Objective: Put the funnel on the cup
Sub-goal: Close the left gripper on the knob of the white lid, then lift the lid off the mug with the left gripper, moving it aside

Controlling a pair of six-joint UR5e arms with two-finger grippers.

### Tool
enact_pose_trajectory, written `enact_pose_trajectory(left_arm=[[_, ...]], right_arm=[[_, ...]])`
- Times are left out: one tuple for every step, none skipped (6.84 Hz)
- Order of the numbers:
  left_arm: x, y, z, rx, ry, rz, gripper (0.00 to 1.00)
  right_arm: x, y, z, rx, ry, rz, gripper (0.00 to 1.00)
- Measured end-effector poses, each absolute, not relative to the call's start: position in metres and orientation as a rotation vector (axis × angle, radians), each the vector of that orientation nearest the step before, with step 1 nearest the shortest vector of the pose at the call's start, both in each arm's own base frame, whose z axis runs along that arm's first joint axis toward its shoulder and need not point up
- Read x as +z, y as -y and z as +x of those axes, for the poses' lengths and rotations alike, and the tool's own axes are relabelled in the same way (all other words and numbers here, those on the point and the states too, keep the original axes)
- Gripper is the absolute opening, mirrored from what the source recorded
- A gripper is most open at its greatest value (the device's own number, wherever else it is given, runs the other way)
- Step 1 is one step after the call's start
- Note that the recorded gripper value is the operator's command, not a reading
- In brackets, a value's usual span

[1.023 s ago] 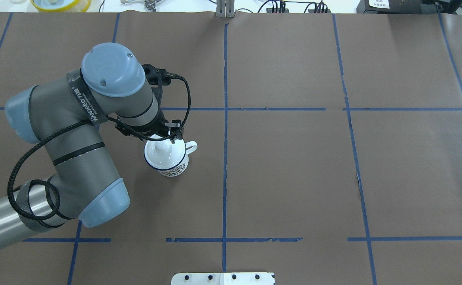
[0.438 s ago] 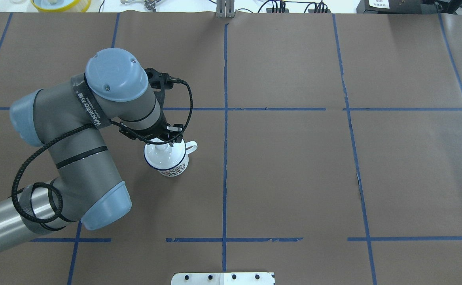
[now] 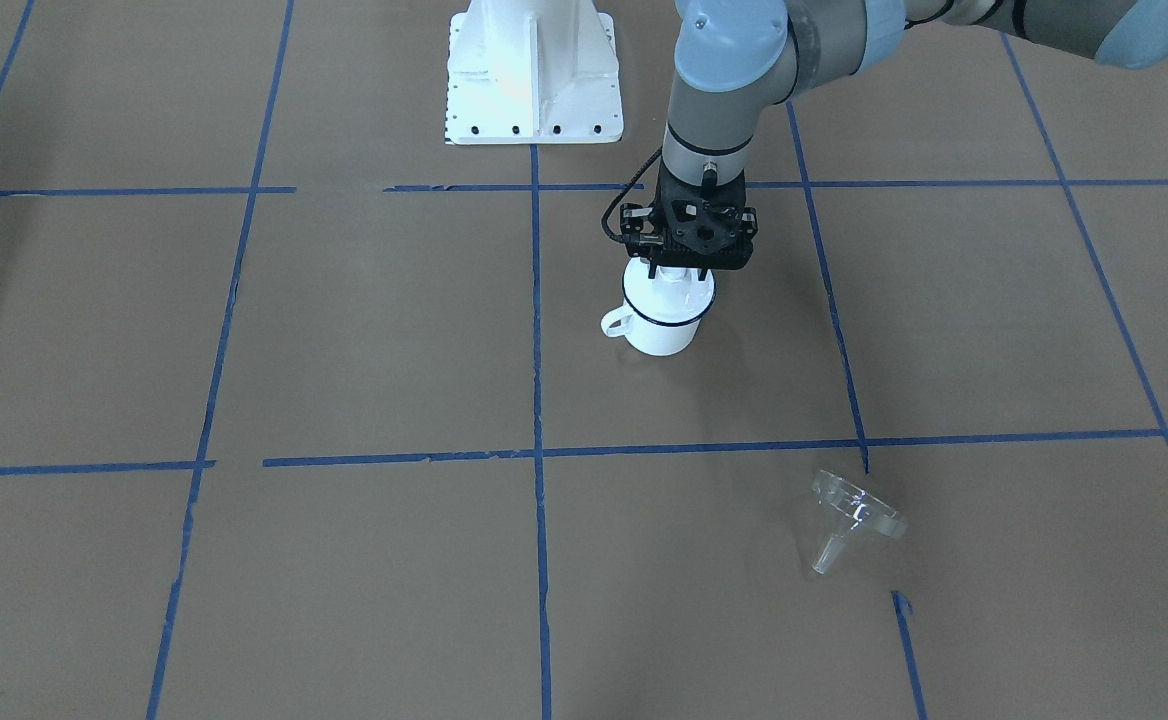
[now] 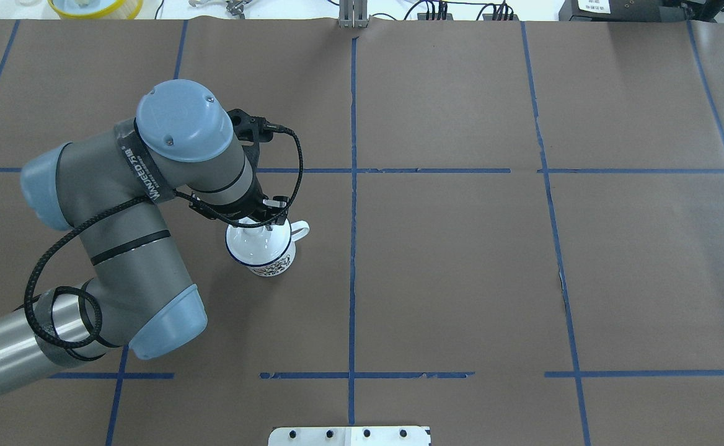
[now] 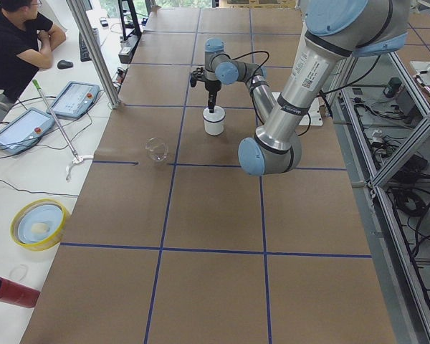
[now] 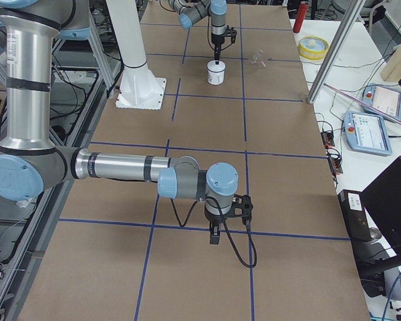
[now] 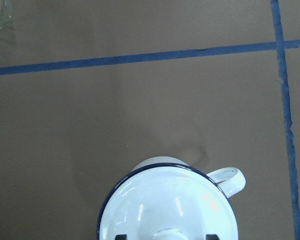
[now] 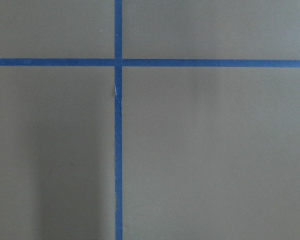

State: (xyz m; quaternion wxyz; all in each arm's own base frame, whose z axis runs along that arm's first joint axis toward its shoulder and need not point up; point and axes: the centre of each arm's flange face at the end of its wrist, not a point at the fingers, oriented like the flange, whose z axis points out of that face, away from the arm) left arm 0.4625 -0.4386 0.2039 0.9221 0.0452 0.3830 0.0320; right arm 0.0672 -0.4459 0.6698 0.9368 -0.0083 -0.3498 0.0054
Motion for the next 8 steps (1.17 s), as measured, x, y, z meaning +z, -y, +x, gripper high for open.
enact_pose_trajectory(left_arm=[[0.204,0.438,0.463,0.068,-0.788,0.092,0.38],[0.203,0.437,0.464,0.070,-0.790,0.092,0.25],[0.203,0.436,0.463,0.072,-0.792,0.092,0.11],[0.202,0.436,0.462,0.075,-0.794,0.096,0.03],[0.198,0.435,0.457,0.076,-0.800,0.103,0.00],[0.192,0.435,0.448,0.071,-0.807,0.113,0.00],[0.183,0.435,0.432,0.062,-0.808,0.123,0.00],[0.174,0.438,0.411,0.061,-0.800,0.139,0.00]], right_arm=[[0.670,0.446,0.067,0.011,0.715,-0.017,1.00],[0.670,0.446,0.067,0.011,0.715,-0.017,1.00],[0.670,0.446,0.067,0.011,0.715,-0.017,1.00],[0.670,0.446,0.067,0.011,0.715,-0.017,1.00],[0.670,0.446,0.067,0.011,0.715,-0.017,1.00],[0.670,0.446,0.067,0.011,0.715,-0.017,1.00],[0.670,0.446,0.067,0.011,0.715,-0.017,1.00],[0.669,0.446,0.067,0.011,0.715,-0.016,1.00]])
